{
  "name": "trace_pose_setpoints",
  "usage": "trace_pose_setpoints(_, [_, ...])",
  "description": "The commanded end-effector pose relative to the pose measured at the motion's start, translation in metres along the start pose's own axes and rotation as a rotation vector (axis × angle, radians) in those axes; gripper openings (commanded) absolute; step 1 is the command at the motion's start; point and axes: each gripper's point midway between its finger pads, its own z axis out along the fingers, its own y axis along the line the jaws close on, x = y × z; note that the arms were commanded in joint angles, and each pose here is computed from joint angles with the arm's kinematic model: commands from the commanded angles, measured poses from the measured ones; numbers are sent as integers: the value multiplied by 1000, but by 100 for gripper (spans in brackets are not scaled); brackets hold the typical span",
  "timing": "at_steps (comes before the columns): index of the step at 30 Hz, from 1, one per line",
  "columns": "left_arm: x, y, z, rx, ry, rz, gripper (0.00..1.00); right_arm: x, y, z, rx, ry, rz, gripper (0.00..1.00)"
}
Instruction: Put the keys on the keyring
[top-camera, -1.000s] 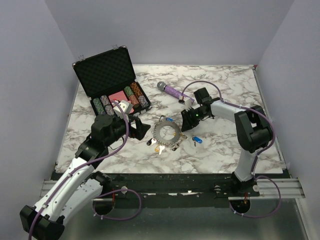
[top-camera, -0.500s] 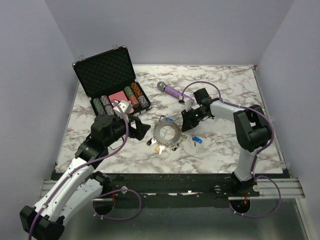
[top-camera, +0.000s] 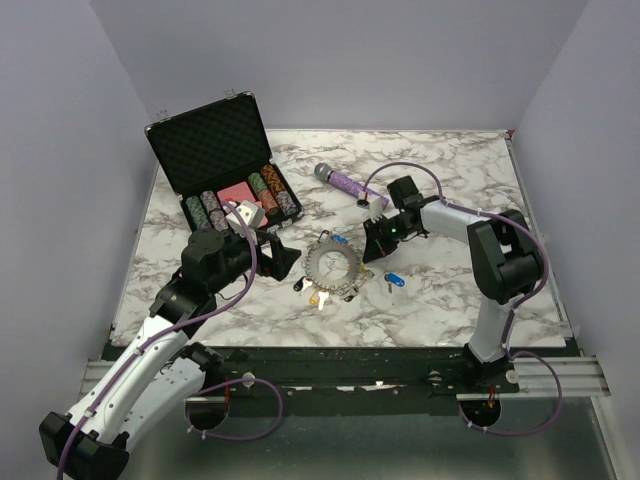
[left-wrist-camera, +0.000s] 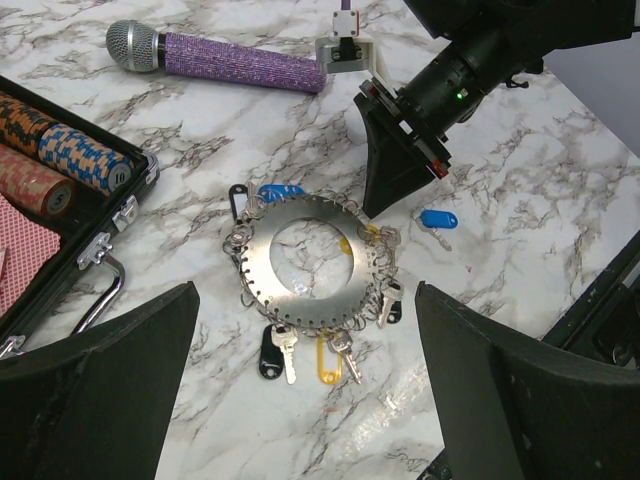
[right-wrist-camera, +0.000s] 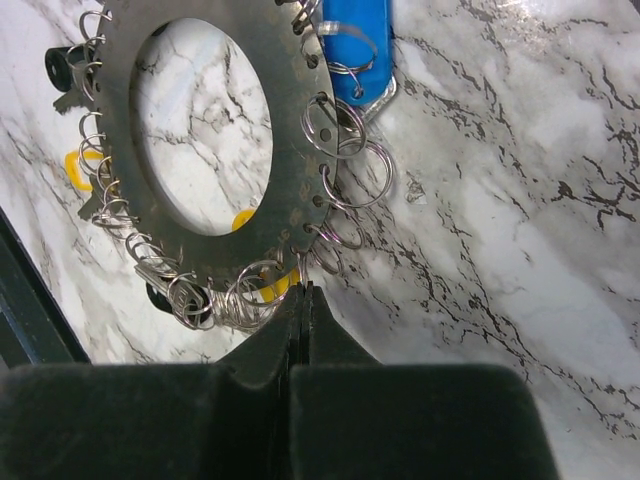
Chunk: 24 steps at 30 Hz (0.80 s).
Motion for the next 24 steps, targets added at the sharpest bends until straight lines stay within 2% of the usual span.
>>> trace_pose_setpoints(1, [-10, -5, -4, 19, -22, 8, 97, -9, 12, -8, -52, -39, -51, 1])
trace_pose_setpoints(8, [-10, -5, -4, 19, -23, 8, 97, -13, 16, -13, -55, -44, -98, 2])
trace_pose_setpoints(24, [-10, -6, -5, 25, -25, 7, 97, 0, 7, 2, -29, 11, -53, 13])
